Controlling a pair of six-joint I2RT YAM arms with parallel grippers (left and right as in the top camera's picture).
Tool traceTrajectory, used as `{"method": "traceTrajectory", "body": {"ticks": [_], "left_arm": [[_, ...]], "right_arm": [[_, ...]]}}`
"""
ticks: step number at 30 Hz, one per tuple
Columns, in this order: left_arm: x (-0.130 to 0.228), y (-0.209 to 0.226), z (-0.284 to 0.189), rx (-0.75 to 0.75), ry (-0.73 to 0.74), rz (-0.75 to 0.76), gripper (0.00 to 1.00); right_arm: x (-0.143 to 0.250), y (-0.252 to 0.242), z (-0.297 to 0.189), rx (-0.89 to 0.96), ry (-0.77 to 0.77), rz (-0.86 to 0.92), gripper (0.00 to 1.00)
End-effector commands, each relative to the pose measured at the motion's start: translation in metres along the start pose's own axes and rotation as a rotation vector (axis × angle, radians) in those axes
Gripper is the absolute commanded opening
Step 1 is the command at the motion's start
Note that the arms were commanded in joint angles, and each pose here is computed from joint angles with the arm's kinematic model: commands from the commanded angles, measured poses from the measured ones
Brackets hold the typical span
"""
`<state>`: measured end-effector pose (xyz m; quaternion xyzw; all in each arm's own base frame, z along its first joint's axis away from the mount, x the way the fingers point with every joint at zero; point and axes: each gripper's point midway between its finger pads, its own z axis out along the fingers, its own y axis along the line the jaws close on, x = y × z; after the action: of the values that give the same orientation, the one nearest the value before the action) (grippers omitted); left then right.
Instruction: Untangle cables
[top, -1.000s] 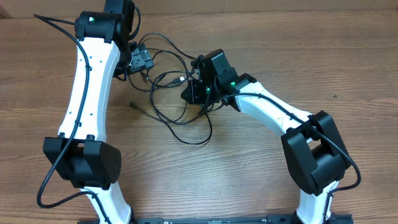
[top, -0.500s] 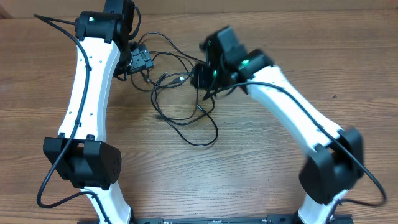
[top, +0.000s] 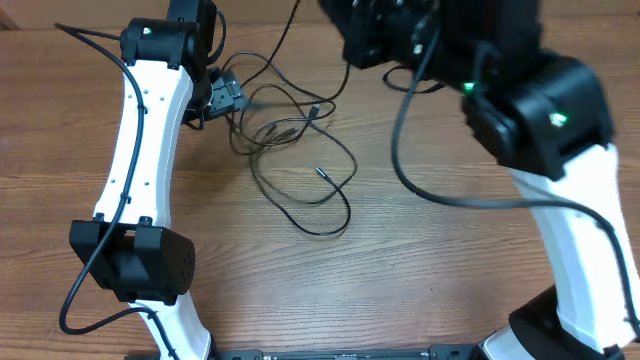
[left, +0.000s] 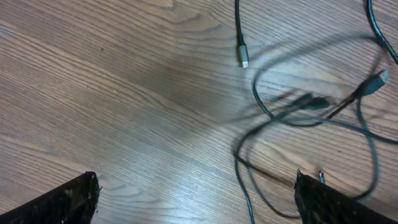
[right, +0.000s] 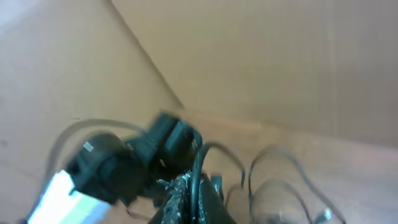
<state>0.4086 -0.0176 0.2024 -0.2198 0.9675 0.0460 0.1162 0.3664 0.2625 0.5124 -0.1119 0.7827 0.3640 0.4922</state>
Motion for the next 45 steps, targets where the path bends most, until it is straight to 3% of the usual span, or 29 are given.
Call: {"method": "traceTrajectory", "body": {"ticks": [1,9,18,25,32,39,45], "left_arm": [[-0.001,0.001,-0.004,-0.011,-0.02,0.023,1.0],[-0.001,0.001,-0.004,-0.011,-0.02,0.023,1.0],[-0.001,0.001,-0.004,-0.011,-0.02,0.023,1.0],[-0.001,0.001,-0.004,-0.011,-0.02,0.023,1.0],[-0.001,0.001,-0.004,-0.011,-0.02,0.023,1.0],[-0.001,0.001,-0.004,-0.011,-0.02,0.023,1.0],[-0.001,0.001,-0.004,-0.011,-0.02,0.023,1.0]], "right_arm": [[-0.052,0.012,-0.047,0.03,-0.191,-0.052,0.04],[-0.129,0.016,-0.143,0.067,-0.511,-0.089,0.04],[-0.156,0.01,-0.18,0.095,-0.645,-0.099,0.04],[-0.16,-0.048,-0.195,0.297,-0.654,-0.065,0.04],[-0.151,-0.136,-0.184,0.54,-0.546,-0.063,0.04],[-0.146,-0.194,-0.142,0.604,-0.462,-0.044,0.04],[-0.157,-0.17,-0.09,0.288,-0.437,-0.099,0.04]]}}
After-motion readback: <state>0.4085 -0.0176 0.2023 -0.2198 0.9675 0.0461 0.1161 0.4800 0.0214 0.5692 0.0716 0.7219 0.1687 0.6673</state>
